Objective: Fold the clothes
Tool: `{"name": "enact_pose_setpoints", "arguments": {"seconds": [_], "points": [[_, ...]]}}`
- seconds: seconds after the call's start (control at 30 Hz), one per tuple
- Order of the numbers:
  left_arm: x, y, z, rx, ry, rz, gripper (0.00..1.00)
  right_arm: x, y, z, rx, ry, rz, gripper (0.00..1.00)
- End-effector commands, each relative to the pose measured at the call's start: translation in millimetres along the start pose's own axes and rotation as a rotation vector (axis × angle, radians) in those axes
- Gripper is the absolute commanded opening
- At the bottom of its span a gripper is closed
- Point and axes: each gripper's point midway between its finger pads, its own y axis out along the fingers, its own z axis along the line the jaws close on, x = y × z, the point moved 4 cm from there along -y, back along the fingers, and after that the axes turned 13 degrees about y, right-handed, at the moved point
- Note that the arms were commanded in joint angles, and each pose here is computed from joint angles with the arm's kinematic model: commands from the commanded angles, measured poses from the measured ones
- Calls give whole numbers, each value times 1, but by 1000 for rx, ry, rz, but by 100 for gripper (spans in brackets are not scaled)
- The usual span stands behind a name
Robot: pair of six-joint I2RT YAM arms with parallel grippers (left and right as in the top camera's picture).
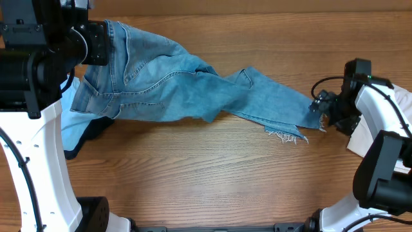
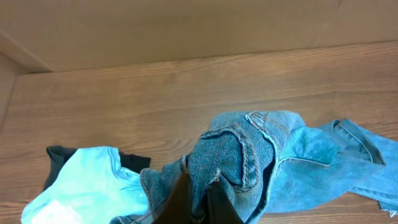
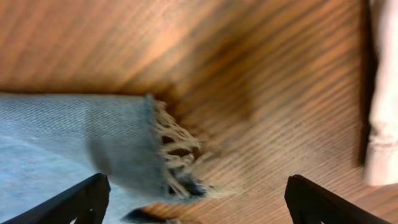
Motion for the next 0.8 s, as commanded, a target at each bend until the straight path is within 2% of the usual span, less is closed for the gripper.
{"name": "enact_pose_setpoints", "arguments": {"seconds": [0.0, 0.03, 0.07, 0.1, 0.13, 0.17, 0.2, 0.27, 0.37, 0.5, 0.6, 0.67, 0.77], "points": [[7, -12, 0, 8, 8, -51, 5, -21, 19, 11, 133, -58, 84, 90], [7, -12, 0, 7, 8, -50, 5, -24, 22, 13, 159, -63, 92, 88], [7, -12, 0, 7, 8, -50, 5, -28, 25, 18, 196, -70, 103, 79], [7, -12, 0, 7, 8, -51, 5, -28, 25, 21, 217, -71, 103, 63], [7, -12, 0, 7, 8, -50, 5, -27, 24, 25, 240, -74, 101, 41], [7, -12, 0, 7, 8, -50, 5, -25, 21, 29, 264, -78, 99, 27], [7, -12, 0, 7, 8, -50, 5, -24, 17, 31, 278, -82, 98, 16], [7, -12, 0, 7, 8, -50, 6, -19, 0, 35, 291, -113, 71, 4], [7, -12, 0, 8, 7, -52, 6, -7, -45, 39, 295, -130, -16, 4], [8, -12, 1, 12, 8, -53, 6, 6, -143, 26, 257, -101, -236, 4], [8, -12, 2, 17, 8, -53, 8, 2, -208, 17, 300, -76, -365, 4], [10, -12, 5, 38, 8, -62, 13, -4, -243, 14, 352, -80, -434, 4], [11, -5, 8, 54, 18, -50, 36, -11, -263, 10, 386, -83, -471, 4]]}}
